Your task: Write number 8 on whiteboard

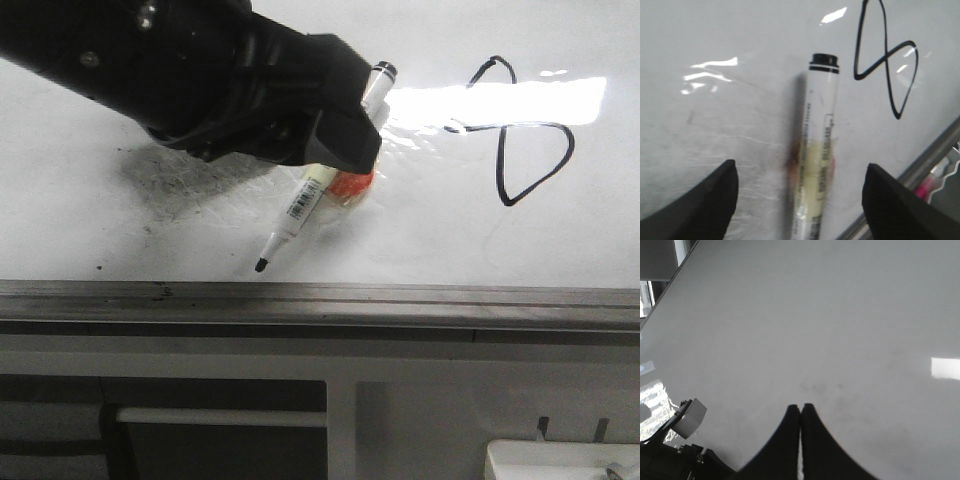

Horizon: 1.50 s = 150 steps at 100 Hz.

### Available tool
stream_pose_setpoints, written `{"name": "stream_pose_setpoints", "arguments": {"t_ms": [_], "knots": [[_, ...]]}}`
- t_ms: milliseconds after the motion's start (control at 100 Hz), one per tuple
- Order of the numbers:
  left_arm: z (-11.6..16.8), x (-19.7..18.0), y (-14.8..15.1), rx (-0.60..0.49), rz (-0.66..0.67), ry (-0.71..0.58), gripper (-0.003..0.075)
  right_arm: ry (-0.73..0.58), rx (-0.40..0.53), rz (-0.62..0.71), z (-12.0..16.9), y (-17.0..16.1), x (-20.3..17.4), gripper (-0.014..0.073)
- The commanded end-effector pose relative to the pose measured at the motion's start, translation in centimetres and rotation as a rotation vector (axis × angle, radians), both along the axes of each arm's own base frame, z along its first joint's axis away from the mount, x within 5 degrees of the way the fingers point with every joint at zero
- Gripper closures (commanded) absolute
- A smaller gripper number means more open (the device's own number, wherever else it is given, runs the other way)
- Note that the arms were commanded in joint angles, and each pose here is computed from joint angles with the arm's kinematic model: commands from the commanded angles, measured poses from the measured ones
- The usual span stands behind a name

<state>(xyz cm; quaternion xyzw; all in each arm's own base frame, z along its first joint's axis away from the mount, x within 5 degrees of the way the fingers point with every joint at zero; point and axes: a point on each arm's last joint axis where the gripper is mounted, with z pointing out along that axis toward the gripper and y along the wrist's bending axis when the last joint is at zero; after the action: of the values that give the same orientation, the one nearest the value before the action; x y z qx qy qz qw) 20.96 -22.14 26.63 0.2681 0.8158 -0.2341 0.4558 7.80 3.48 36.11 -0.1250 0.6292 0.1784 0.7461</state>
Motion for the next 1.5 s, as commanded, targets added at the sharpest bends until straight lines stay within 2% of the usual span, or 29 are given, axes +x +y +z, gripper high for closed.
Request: {"name": "stream_pose_setpoints", "arguments": {"t_ms": [0, 190, 270, 330, 450, 500, 640, 840, 1180, 1260, 1340, 1460, 1490], "knots": [[2.7, -0.1, 2.0, -0.005, 0.152, -0.079, 0.0202, -0.025, -0.010, 0.025, 0.7, 0.3, -0.1, 0.0659], [7.5, -4.6, 4.7, -0.148, 0.086, -0.213, 0.0216, 0.024, -0.097, 0.117, -2.5, 1.5, 0.1, 0.0659], [8.0, -6.2, 6.2, -0.186, 0.074, -0.238, 0.0279, 0.049, -0.124, 0.167, -4.0, 2.0, 0.0, 0.0659], [8.2, -7.6, 7.8, -0.222, 0.067, -0.262, 0.0378, 0.060, -0.137, 0.205, -4.7, 2.4, -0.1, 0.0659], [7.3, -9.7, 10.1, -0.258, 0.047, -0.280, 0.0653, 0.054, -0.142, 0.263, -4.9, 2.8, -0.4, 0.0659], [6.6, -10.3, 10.9, -0.262, 0.045, -0.282, 0.0741, 0.054, -0.142, 0.263, -4.9, 2.8, -0.4, 0.0659], [5.0, -11.4, 12.2, -0.263, 0.045, -0.283, 0.0741, 0.054, -0.142, 0.263, -4.9, 2.8, -0.4, 0.0659], [3.3, -11.4, 12.3, -0.224, 0.045, -0.250, 0.0741, 0.054, -0.142, 0.263, -4.9, 2.8, -0.4, 0.0659], [2.9, -11.4, 12.3, -0.216, 0.047, -0.243, 0.0741, 0.054, -0.142, 0.263, -4.9, 2.8, -0.4, 0.0659], [3.4, -11.8, 13.6, -0.221, 0.089, -0.310, 0.0741, 0.054, -0.142, 0.263, -4.9, 2.8, -0.4, 0.0659], [3.6, -11.9, 15.4, -0.202, 0.195, -0.379, 0.0741, 0.054, -0.142, 0.263, -4.9, 2.8, -0.4, 0.0659], [3.5, -12.5, 18.1, -0.184, 0.316, -0.568, 0.0741, 0.054, -0.142, 0.263, -4.9, 2.8, -0.4, 0.0659], [3.4, -12.6, 18.6, -0.209, 0.343, -0.599, 0.0741, 0.054, -0.142, 0.263, -4.9, 2.8, -0.4, 0.0659]]}}
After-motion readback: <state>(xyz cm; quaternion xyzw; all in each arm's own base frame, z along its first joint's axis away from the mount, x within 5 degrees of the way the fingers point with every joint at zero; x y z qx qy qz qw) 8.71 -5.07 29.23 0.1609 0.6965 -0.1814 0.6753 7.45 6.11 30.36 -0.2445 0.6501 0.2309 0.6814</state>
